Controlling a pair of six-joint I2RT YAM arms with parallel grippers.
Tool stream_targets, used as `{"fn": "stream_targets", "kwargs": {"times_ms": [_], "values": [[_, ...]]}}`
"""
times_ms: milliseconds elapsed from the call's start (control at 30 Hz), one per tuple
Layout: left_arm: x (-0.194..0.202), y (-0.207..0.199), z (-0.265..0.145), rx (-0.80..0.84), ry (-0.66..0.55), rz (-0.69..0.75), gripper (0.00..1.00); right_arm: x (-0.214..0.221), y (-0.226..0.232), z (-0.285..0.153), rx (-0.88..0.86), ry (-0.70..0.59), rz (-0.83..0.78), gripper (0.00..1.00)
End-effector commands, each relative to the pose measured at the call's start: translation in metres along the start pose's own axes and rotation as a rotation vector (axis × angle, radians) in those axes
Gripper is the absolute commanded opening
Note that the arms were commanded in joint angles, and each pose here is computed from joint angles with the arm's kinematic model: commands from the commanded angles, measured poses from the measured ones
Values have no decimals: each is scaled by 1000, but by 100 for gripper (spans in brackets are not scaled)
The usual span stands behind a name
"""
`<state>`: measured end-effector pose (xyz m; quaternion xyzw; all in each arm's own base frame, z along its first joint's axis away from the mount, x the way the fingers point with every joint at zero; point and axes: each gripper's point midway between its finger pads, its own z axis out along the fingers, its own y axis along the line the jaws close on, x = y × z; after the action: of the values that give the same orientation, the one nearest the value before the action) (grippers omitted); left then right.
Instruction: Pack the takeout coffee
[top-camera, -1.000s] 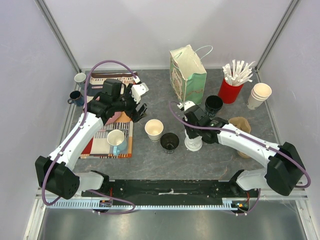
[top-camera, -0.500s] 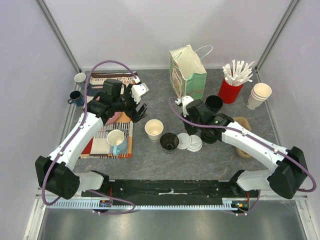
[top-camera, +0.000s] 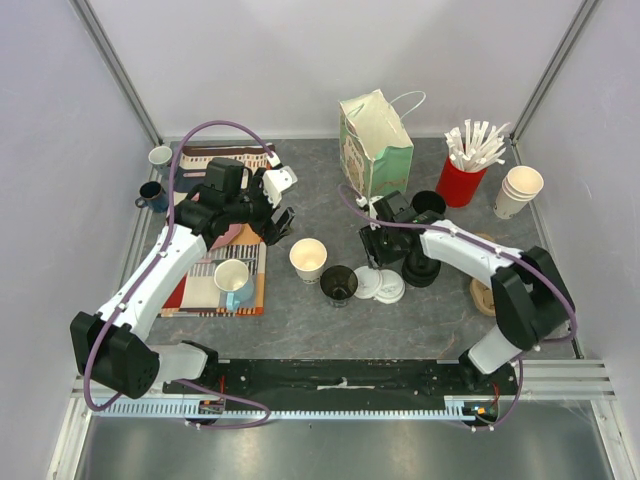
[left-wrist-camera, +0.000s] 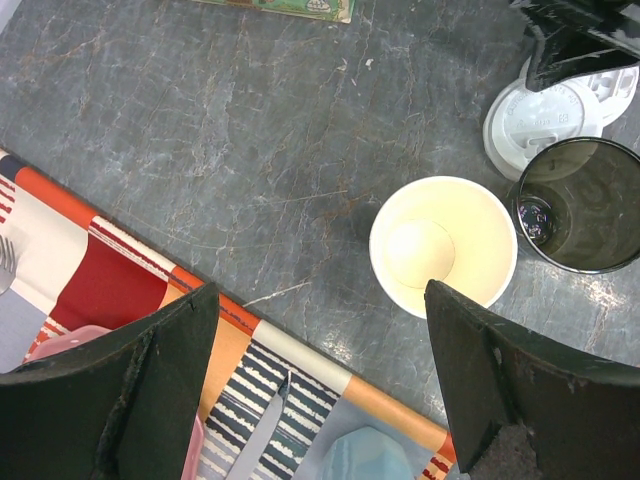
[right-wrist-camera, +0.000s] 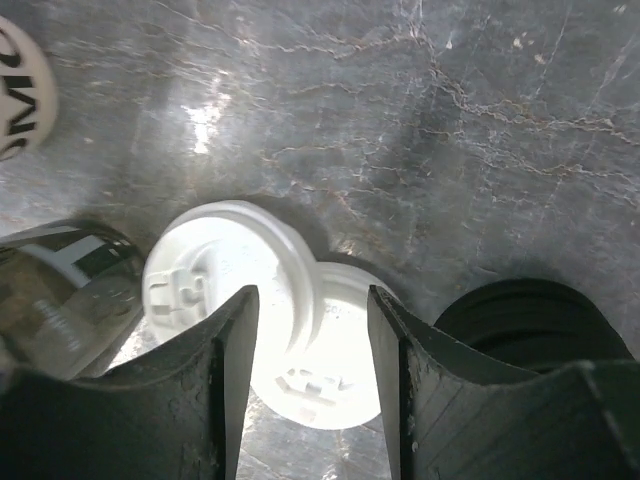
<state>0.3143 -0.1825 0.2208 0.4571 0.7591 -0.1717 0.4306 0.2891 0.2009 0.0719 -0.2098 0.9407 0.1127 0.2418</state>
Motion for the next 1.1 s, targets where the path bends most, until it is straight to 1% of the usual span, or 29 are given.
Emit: {"fn": "stream_targets", "kwargs": {"times_ms": [0, 133, 267, 333, 367, 433, 467, 500, 567, 600, 633, 667, 700, 733, 767, 833, 900, 967, 1000, 1033, 1067], "values": [[-5, 2, -2, 2, -15, 10, 90, -21, 0, 8, -102, -19, 0, 56], [-4, 2, 0, 3, -11, 7, 90, -20, 4, 17, -153, 14, -7, 58], [-2, 4, 0, -3, -3, 6, 90, -16, 2, 19, -139, 26, -11, 59], [-1, 4, 1, -4, 1, 8, 90, -23, 0, 10, -112, -18, -31, 59], [-1, 5, 1, -4, 1, 8, 90, -22, 5, 7, -121, -31, -67, 59], [-3, 5, 1, -4, -2, 8, 90, -33, 16, -10, -155, -103, -121, 59], [-2, 5, 1, -4, -1, 8, 90, -27, 22, -12, -171, -113, -198, 59], [-2, 5, 2, -5, 0, 8, 90, -33, 28, -27, -189, -166, -235, 59], [-1, 5, 1, -8, 2, 10, 90, -26, 41, -35, -274, -230, -304, 60], [0, 5, 2, -6, 4, 10, 90, -29, 48, -50, -311, -301, -370, 60], [2, 5, 2, -6, 10, 9, 90, -20, 53, -49, -352, -329, -401, 60], [3, 5, 3, -8, 14, 9, 90, -16, 67, -58, -434, -357, -432, 59], [4, 5, 3, -11, 18, 7, 90, -16, 72, -67, -459, -397, -459, 57], [5, 7, 2, -19, 21, 7, 90, -9, 75, -67, -479, -396, -466, 56], [5, 7, 1, -23, 20, 8, 90, -6, 76, -70, -491, -398, -470, 53], [5, 6, -1, -24, 19, 10, 89, 4, 80, -72, -500, -369, -471, 52], [6, 3, -3, -16, 20, 9, 88, 8, 82, -75, -488, -358, -470, 56], [9, -2, -4, 2, 24, 6, 88, 3, 82, -78, -459, -353, -399, 61], [12, -4, -3, 10, 29, 1, 87, -5, 72, -74, -386, -353, -339, 62], [12, -6, -3, 18, 28, -2, 87, -18, 70, -78, -356, -366, -300, 63], [14, -6, -2, 19, 30, -7, 86, -24, 69, -77, -341, -354, -214, 63]]}}
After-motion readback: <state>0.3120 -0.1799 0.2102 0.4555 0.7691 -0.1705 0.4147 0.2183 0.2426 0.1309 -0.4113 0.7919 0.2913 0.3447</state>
